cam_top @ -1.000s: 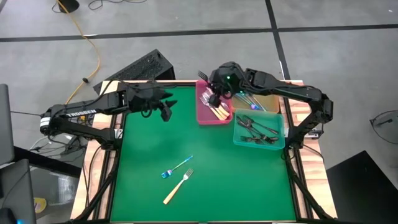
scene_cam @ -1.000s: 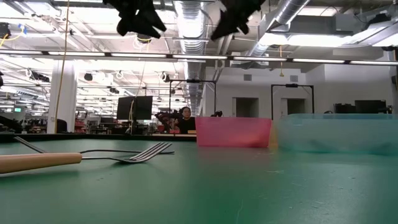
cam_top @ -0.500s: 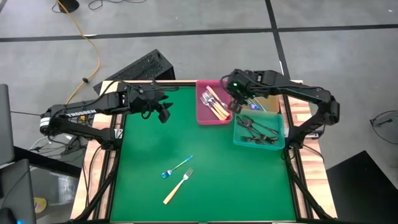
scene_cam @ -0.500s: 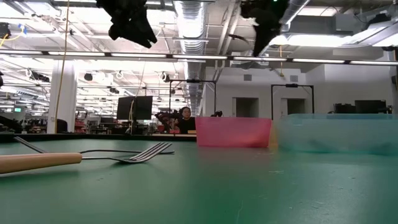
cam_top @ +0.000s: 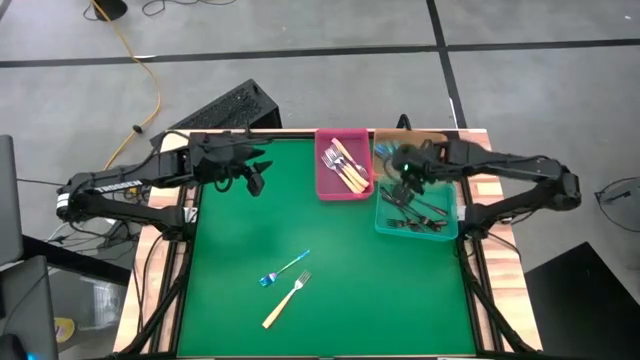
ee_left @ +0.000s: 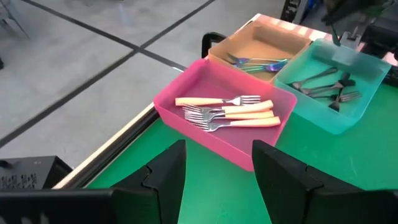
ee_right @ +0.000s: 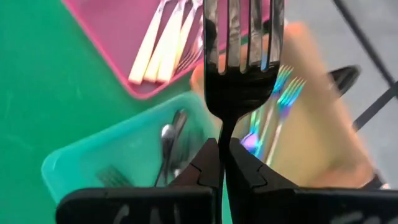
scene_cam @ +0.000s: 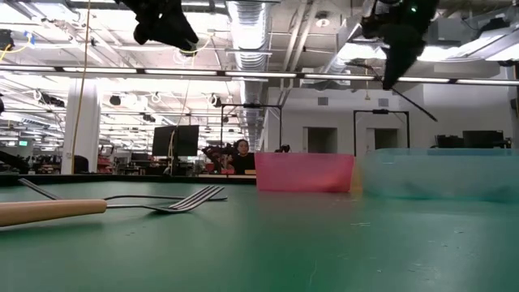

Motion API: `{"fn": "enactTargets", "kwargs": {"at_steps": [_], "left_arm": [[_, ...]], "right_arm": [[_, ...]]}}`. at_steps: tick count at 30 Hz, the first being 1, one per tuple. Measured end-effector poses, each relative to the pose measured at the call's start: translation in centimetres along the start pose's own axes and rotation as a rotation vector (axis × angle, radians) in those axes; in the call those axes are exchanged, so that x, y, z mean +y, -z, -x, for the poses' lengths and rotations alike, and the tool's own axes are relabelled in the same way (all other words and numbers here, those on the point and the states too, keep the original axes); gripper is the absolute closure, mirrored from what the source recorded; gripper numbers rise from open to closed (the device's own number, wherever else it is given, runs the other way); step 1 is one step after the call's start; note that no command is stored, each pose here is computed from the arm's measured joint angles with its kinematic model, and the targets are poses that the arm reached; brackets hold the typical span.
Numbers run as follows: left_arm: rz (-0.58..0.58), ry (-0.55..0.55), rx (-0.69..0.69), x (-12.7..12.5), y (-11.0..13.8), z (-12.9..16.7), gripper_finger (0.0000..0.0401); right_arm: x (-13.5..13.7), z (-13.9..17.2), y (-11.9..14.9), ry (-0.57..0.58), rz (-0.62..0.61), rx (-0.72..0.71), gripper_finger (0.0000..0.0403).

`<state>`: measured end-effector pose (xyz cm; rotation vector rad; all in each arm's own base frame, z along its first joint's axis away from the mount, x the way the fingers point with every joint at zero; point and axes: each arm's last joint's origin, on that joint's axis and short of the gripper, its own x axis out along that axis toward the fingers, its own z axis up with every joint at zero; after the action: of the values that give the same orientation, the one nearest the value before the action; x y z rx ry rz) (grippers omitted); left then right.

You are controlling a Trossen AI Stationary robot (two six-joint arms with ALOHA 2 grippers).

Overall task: Sort silverware by color (type)
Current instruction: Put the black fork into the blue bin

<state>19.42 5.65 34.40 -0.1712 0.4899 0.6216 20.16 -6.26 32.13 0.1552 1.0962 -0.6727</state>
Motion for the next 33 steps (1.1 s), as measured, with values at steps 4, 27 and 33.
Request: {"fn": "enactTargets", "kwargs": {"at_steps": [4,27,33], "left_arm": [[0.009,-0.003,0.01,0.0,0.5,-0.3,0.0234],[0.051,-0.013,0.047,0.0,1.9,-1.1,0.0234],[0.048,-0.015,0.045,0.0,1.8,-1.1,0.0234]], "right_arm": [[1.6,-1.6,2.0,-0.012,0.029,0.071,0.0374],[3.1,-9.2,9.1,0.031,0.037,0.354,0.0374],[2.5,-9.9,9.8,0.043,0.055,0.396,0.0374]]}}
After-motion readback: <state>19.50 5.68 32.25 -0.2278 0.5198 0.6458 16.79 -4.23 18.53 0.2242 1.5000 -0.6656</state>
